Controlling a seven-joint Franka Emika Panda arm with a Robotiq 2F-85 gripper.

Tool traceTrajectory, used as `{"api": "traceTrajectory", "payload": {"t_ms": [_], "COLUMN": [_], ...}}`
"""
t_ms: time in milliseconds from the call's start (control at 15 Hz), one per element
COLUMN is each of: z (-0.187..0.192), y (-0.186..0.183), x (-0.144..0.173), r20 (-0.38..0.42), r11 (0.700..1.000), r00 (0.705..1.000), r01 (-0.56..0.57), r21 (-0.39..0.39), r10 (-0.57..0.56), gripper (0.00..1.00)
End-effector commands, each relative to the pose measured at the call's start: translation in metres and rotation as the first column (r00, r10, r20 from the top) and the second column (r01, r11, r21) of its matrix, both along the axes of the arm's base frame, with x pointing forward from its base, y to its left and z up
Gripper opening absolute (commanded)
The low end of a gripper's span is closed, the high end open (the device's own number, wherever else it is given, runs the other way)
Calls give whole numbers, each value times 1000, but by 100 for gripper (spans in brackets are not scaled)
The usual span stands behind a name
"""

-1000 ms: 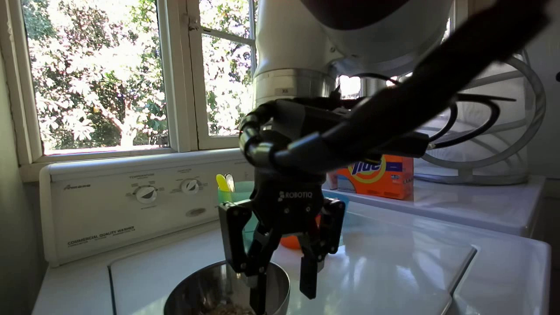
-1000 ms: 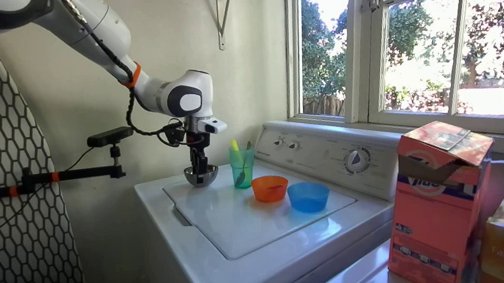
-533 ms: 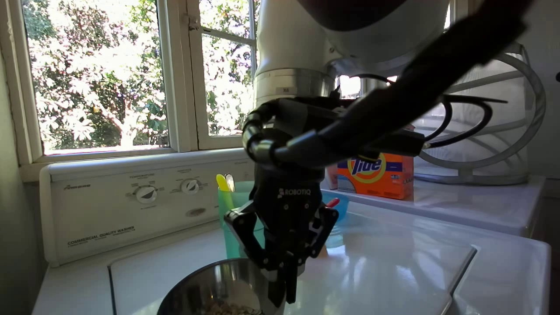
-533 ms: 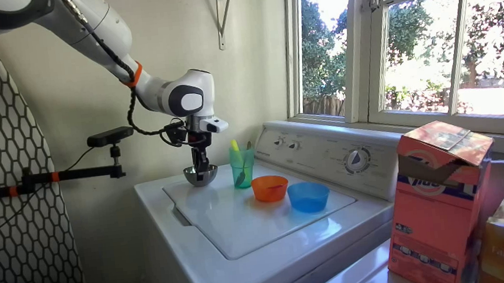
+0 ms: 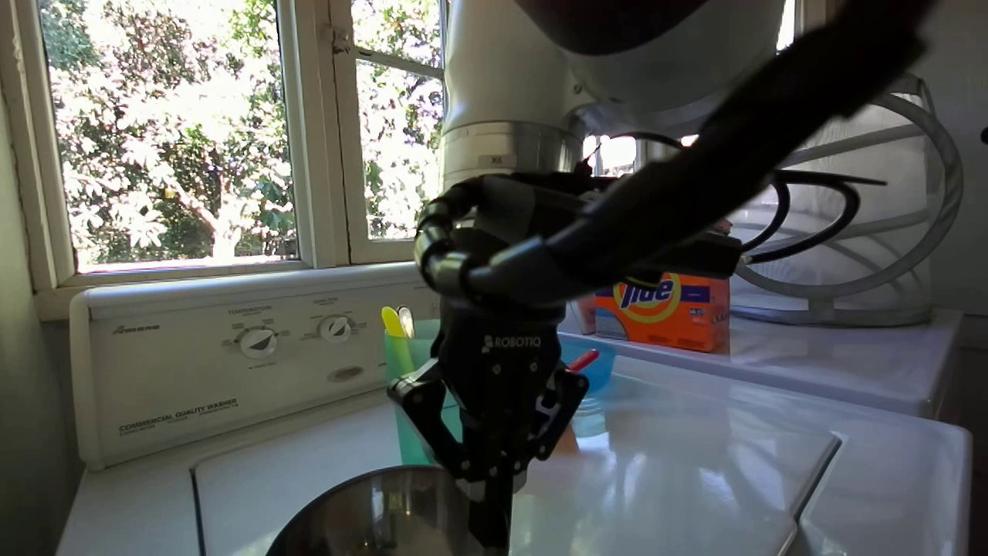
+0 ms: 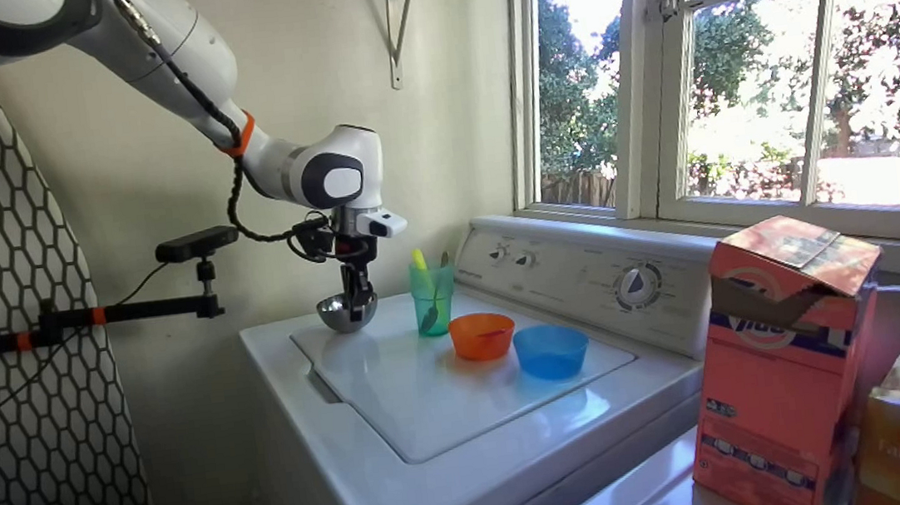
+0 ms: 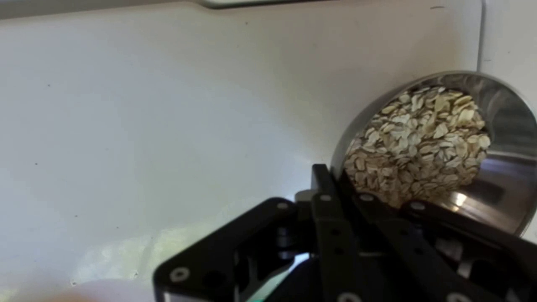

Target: Pour the contents in the silver bowl into the blue bowl.

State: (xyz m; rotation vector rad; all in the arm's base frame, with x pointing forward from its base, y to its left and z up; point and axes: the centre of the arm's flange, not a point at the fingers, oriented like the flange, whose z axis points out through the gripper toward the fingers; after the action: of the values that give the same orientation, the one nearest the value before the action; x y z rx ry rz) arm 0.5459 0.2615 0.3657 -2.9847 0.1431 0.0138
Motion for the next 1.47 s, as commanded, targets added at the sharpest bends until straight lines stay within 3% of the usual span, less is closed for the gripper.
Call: {"api": "traceTrajectory", "payload": {"t_ms": [0, 267, 800, 867, 933, 1200, 1400], "z": [3, 4, 11, 13, 7, 10, 13], "y": [-5, -32, -103, -107, -96, -103, -136], "x": [0, -5, -16, -17, -1, -4, 4], "r20": [-37, -84, -159, -148, -141, -138, -154], "r11": [999, 993, 999, 998, 999, 999, 998], "r00": [998, 990, 986, 987, 989, 989, 986], "r01": [-50, -110, -50, -55, -50, -52, 60], "r21": [21, 47, 8, 30, -1, 5, 0], "r10": [51, 114, 51, 59, 50, 52, -59], "gripper": [1, 1, 1, 1, 4, 1, 1]}}
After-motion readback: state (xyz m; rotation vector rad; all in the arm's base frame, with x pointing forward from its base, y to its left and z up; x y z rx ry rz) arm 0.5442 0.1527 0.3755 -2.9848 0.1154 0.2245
